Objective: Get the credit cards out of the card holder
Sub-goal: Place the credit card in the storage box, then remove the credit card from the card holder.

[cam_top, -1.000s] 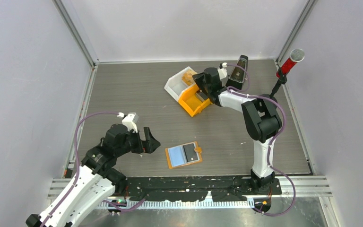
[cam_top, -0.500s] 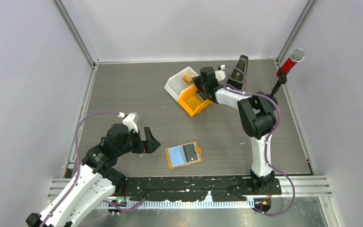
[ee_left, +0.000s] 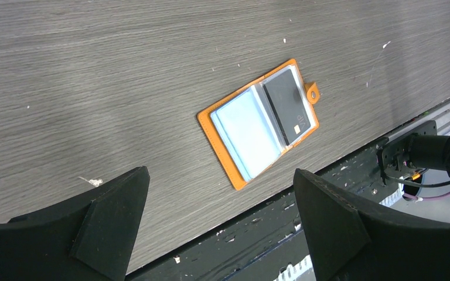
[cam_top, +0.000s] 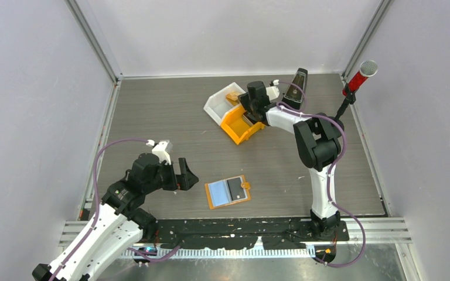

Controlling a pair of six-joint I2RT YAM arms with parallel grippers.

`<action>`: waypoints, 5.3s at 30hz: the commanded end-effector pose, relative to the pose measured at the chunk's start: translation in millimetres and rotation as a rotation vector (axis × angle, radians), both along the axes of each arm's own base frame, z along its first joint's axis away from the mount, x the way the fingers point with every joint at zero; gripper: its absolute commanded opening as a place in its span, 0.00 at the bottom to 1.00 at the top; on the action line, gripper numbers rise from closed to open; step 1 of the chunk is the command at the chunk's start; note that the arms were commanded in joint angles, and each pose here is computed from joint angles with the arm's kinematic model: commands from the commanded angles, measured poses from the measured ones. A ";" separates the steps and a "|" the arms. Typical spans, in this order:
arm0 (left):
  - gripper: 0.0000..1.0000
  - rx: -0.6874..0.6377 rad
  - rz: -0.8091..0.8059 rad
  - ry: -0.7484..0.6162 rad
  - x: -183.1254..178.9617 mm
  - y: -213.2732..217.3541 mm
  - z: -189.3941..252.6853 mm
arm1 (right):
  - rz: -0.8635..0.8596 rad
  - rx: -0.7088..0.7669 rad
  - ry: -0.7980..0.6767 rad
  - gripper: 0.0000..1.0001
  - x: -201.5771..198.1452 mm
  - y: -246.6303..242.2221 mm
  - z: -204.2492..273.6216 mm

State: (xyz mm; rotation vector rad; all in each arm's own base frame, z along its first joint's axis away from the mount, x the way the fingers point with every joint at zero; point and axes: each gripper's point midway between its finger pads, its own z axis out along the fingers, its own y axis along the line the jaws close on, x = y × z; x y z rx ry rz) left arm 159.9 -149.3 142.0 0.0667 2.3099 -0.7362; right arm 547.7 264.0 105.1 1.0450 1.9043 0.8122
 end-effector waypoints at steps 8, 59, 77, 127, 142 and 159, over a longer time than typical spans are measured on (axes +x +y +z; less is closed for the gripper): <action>0.98 -0.022 0.019 -0.035 5.1 -0.2 16.8 | -0.030 -0.026 -0.075 0.24 7.9 -6.1 58.5; 0.82 -0.224 -0.072 0.153 -3.2 -46.5 -12.5 | 1.060 -0.306 -0.050 0.40 -377.3 52.9 -20.8; 0.71 -0.270 -0.071 0.230 0.2 -62.4 -28.7 | 0.938 -0.535 0.108 0.42 -372.9 1.3 -75.2; 0.44 -0.266 -0.218 0.391 -3.6 -149.9 -91.5 | 0.858 -0.642 -0.017 0.48 -364.7 -40.3 -69.8; 0.42 -0.133 -0.101 0.295 4.5 -113.0 -76.2 | 0.747 -0.362 0.038 0.34 -383.1 -40.8 -72.7; 0.44 -0.364 -0.197 0.328 1.9 -158.8 -46.5 | 0.716 -0.349 -0.050 0.39 -380.5 -47.3 -30.4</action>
